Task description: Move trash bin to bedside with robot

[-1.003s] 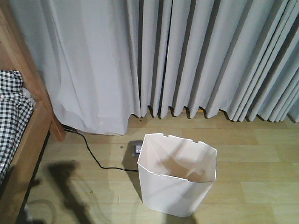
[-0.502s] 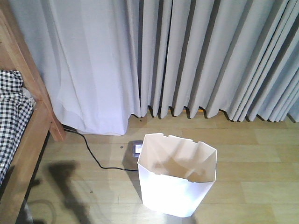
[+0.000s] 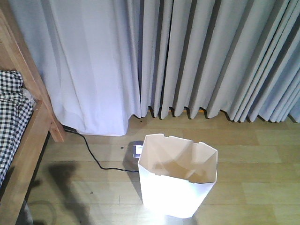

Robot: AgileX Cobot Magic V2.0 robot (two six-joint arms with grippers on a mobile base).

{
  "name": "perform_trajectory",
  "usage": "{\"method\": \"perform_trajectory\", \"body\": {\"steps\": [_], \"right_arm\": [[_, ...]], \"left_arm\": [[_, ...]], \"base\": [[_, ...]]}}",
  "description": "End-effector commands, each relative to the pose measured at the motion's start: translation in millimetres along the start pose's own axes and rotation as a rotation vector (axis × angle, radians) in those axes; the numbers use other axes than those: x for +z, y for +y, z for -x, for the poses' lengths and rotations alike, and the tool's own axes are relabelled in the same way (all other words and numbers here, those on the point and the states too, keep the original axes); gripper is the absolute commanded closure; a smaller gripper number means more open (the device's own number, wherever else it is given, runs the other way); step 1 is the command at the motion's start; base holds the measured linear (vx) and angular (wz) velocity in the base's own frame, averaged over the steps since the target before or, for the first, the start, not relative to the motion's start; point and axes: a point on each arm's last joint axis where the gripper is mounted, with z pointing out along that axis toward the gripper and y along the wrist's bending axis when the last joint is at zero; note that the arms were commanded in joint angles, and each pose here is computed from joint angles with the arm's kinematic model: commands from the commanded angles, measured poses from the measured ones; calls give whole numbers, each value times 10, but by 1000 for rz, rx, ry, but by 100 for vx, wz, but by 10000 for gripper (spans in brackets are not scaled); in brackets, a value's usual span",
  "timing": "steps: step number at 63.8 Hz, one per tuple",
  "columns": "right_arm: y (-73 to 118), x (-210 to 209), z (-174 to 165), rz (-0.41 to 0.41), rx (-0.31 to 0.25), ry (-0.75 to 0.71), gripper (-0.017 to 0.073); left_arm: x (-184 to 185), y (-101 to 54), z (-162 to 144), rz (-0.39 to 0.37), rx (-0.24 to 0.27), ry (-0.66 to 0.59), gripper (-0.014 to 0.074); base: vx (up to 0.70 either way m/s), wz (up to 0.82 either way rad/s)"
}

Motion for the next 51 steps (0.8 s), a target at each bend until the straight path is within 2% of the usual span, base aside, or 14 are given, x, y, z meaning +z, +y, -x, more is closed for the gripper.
{"method": "perform_trajectory", "body": {"steps": [1, 11, 17, 26, 31, 32, 33, 38, 51], "right_arm": [[5, 6, 88, -1, 0, -19, 568], [-4, 6, 90, -12, -15, -21, 569], [-31, 5, 94, -41, -3, -26, 569], [-19, 5, 90, -29, -41, -20, 569], [-22, 5, 87, -31, -26, -18, 569], [-22, 5, 86, -31, -8, -18, 569], [-23, 5, 85, -32, -21, -16, 569], [-29, 5, 84, -38, -8, -15, 569], [-39, 5, 87, -49, -14, -18, 569]], "left_arm": [[-8, -8, 54, -11, -6, -76, 600], [-8, -8, 54, -11, -6, -76, 600], [-8, -8, 54, -11, -6, -76, 600], [-8, -8, 54, -11, -6, -76, 600], [-8, -8, 54, -11, -6, -76, 600], [-8, -8, 54, -11, -6, -76, 600], [-8, -8, 54, -11, -6, -76, 600], [-8, -8, 54, -11, -6, -76, 600], [-8, -8, 54, -11, -6, -76, 600]], "base": [[0, 0], [0, 0], [0, 0], [0, 0], [0, 0], [0, 0], [0, 0], [0, 0], [0, 0]]}}
